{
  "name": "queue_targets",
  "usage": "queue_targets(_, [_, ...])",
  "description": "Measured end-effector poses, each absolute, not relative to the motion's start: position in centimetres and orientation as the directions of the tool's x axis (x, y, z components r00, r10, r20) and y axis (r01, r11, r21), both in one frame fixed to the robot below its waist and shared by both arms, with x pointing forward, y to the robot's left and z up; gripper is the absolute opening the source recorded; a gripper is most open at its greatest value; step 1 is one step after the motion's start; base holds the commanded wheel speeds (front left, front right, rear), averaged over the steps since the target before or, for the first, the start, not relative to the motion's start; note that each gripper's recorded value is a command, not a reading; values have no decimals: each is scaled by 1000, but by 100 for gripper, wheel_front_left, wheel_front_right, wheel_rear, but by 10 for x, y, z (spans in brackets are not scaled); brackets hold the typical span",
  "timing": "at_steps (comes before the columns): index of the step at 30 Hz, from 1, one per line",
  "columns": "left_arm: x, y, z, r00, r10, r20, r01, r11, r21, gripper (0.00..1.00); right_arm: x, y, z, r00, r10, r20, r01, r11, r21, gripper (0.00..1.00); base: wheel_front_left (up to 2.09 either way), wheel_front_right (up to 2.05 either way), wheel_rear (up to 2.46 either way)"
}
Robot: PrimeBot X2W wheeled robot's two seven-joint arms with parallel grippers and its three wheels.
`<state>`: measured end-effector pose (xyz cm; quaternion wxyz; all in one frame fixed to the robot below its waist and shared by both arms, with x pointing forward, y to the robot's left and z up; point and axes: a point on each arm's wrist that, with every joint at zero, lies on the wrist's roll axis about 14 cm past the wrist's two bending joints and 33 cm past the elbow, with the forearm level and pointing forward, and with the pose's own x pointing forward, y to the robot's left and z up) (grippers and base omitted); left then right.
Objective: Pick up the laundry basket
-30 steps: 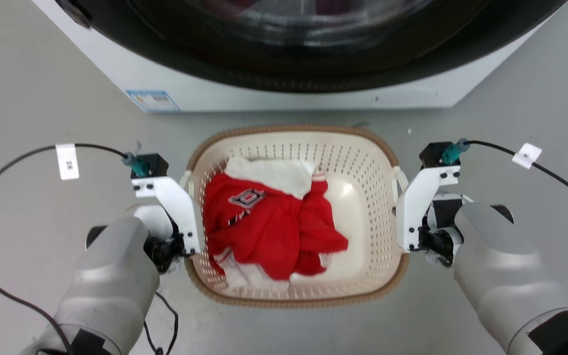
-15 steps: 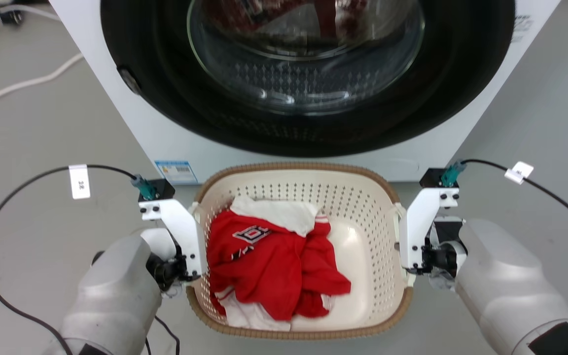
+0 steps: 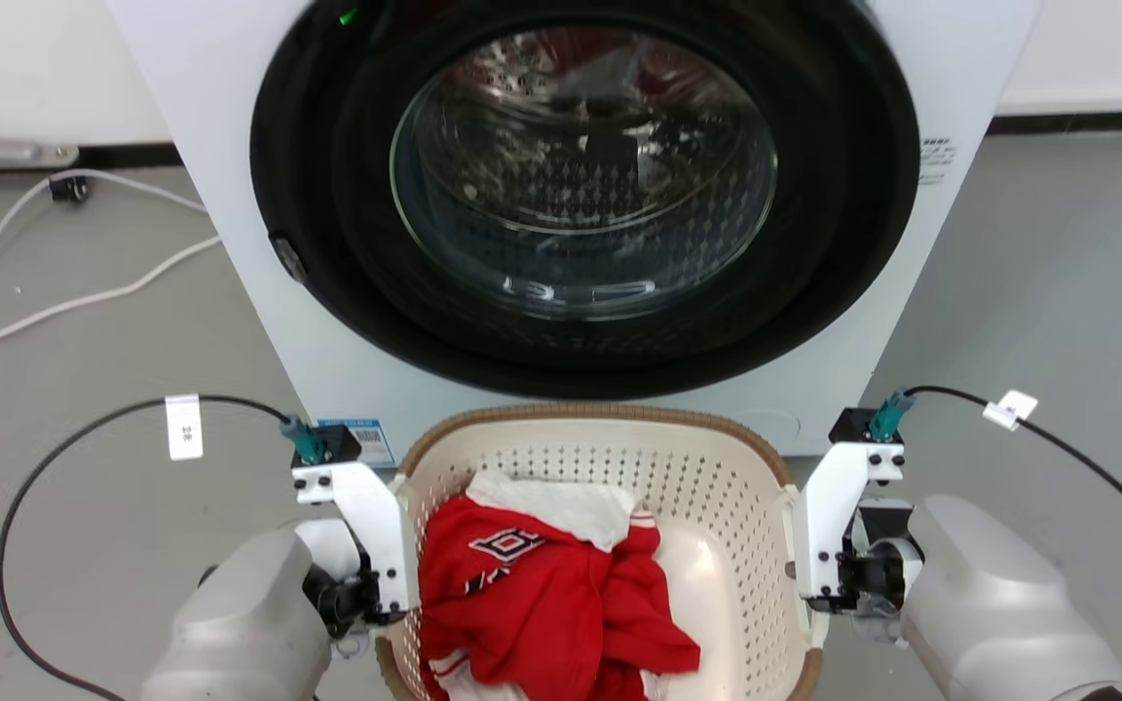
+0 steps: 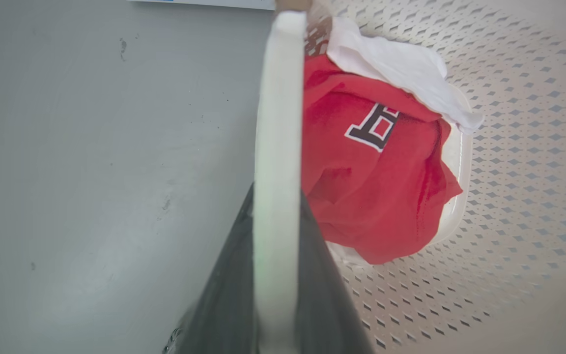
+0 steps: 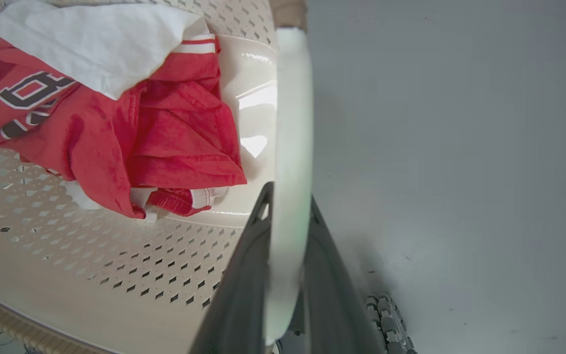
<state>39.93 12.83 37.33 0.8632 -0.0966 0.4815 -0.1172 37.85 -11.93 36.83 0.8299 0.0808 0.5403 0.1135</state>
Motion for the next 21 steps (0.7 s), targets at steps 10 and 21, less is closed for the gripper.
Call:
queue_targets(10, [384,125,376,510,-299,-807,102,952,-288,0,366,-120,372,393,274,-878,-99,962,256,0,0,0,0])
queue_targets(21, [372,121,369,478,-302,-825,105,952,-288,0,354,-124,365,371,267,-889,-89,964,252,0,0,0,0])
